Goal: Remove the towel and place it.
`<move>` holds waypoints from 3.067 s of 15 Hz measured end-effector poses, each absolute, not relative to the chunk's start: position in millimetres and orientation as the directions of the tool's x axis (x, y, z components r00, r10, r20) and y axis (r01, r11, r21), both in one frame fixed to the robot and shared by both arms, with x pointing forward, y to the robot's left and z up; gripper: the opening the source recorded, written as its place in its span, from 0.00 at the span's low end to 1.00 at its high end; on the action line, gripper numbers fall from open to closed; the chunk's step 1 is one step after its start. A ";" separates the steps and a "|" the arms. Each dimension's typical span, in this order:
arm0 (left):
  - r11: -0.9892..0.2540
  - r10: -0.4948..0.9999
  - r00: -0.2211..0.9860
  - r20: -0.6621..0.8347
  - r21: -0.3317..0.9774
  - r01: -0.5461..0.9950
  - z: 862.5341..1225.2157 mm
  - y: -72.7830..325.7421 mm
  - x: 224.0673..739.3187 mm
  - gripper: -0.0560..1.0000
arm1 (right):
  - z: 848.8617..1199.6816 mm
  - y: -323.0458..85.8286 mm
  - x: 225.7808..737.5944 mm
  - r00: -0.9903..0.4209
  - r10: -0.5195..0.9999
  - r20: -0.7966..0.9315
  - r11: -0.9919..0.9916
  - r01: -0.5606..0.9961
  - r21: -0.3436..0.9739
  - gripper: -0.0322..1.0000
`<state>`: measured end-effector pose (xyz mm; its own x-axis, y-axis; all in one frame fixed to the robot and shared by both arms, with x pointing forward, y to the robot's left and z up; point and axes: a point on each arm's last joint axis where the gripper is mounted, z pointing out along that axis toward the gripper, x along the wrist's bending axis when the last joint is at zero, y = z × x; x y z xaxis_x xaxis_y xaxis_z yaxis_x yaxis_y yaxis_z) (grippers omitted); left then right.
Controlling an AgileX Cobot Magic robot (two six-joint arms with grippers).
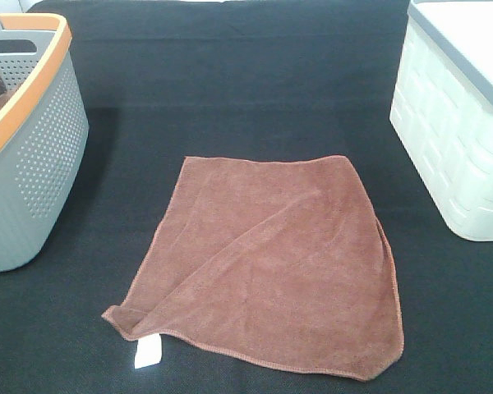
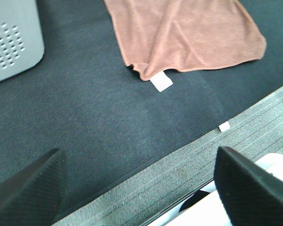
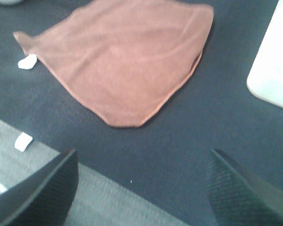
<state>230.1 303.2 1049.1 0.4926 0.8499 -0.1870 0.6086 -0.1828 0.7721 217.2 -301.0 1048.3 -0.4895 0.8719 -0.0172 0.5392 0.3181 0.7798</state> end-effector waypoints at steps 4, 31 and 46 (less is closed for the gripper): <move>-0.215 0.826 0.531 -0.188 0.767 0.605 1045.7 299.8 228.8 0.81 | 1046.9 -302.1 214.7 -0.491 0.871 -0.021 0.317 0.528 0.788 0.72; -0.359 0.630 0.776 -0.011 0.882 0.304 1054.5 282.7 227.6 0.81 | 1045.6 -291.1 239.1 -0.488 0.873 -0.009 0.309 0.539 0.783 0.72; -0.115 0.964 0.265 0.004 0.907 0.405 1054.9 279.5 232.0 0.81 | 1045.7 -291.8 237.6 -0.156 0.988 -0.009 0.101 0.588 0.802 0.72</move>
